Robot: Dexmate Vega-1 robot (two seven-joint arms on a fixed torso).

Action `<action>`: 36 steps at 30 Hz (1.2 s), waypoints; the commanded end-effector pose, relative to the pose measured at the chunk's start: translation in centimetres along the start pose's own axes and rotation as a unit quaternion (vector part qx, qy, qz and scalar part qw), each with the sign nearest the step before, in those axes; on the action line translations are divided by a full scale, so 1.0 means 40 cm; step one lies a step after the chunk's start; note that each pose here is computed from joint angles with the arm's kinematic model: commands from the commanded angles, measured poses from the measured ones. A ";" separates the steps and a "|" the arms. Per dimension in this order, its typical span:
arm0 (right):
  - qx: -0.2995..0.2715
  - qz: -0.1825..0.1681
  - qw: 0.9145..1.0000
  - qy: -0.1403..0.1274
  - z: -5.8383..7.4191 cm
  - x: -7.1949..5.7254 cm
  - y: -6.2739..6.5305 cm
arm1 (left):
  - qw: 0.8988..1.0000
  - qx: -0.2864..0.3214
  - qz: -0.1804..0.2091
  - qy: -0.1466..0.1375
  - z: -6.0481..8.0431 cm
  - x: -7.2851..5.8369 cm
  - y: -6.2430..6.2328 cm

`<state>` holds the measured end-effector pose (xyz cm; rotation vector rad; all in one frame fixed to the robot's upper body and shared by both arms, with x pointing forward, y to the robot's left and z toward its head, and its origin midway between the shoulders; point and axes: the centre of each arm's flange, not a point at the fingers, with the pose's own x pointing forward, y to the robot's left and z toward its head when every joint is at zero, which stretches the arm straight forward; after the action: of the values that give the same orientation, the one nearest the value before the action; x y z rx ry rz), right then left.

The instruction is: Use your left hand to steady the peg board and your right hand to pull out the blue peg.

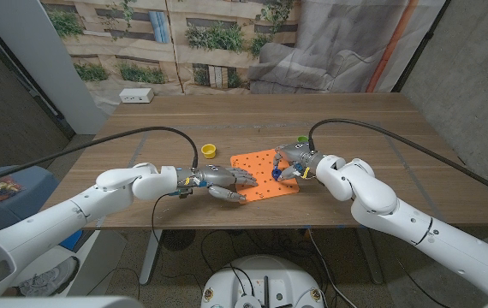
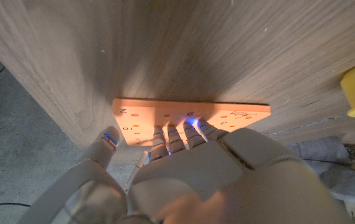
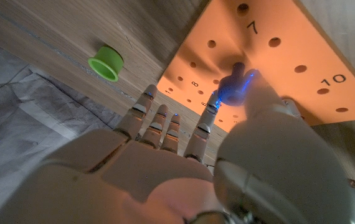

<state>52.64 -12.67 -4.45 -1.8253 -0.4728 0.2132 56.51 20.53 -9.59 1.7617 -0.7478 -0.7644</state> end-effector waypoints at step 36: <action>0.129 -0.020 0.991 0.001 -0.067 -0.007 0.012 | 1.000 -0.015 -0.008 0.003 0.002 0.011 -0.004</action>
<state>52.99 -14.15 -4.23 -1.6512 -0.4896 0.2232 56.65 20.18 -9.66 1.7550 -0.7330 -0.7681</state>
